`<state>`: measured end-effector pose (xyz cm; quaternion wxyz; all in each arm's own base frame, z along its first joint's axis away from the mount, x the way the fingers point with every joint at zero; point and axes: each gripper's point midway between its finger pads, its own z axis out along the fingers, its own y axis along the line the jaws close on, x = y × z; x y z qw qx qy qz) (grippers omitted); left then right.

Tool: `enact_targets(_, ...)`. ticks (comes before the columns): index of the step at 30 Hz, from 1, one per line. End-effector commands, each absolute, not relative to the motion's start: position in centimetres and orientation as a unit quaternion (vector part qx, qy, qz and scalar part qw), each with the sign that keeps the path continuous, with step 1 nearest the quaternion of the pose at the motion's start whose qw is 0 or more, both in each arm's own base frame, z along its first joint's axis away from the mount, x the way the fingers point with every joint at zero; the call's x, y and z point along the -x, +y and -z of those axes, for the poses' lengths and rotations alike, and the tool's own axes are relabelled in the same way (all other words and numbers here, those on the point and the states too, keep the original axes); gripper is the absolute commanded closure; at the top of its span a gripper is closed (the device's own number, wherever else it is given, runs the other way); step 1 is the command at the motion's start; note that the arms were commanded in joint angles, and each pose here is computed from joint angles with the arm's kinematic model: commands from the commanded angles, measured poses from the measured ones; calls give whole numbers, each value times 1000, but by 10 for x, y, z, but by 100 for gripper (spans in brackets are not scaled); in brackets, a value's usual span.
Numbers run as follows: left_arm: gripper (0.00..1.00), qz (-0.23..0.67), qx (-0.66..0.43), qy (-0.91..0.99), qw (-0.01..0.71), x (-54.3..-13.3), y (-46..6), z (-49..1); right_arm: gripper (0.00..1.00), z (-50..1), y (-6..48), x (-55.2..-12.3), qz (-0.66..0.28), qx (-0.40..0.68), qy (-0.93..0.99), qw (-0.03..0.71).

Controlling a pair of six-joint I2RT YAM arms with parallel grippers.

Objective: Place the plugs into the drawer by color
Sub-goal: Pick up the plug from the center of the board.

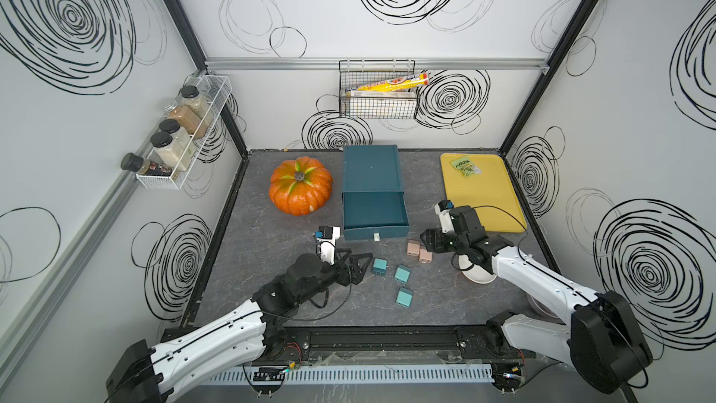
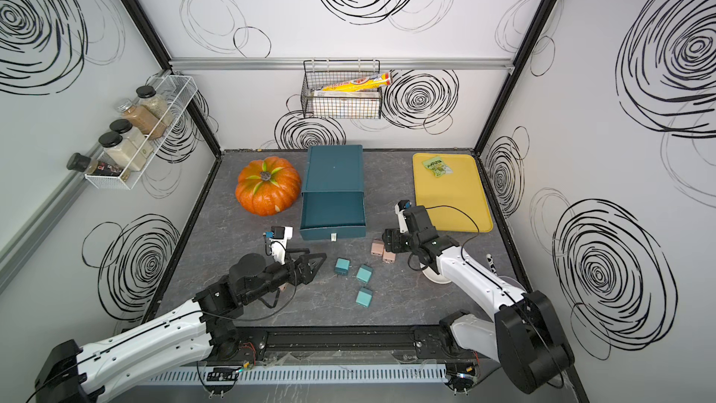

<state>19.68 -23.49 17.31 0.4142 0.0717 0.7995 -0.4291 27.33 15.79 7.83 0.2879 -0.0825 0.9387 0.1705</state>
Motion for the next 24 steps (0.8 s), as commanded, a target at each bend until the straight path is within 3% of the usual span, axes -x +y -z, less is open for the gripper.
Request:
enact_targets(1,1,443,-144,763,448,-190,-247,-190,26,-69,155,-273,-159,74,942,287)
enact_targets(18,1,410,-152,764,474,-187,-229,-190,35,-24,158,-262,-139,88,955,246)
enact_targets(24,1,402,-147,769,474,-189,-227,-189,45,-20,144,-261,-95,64,964,240)
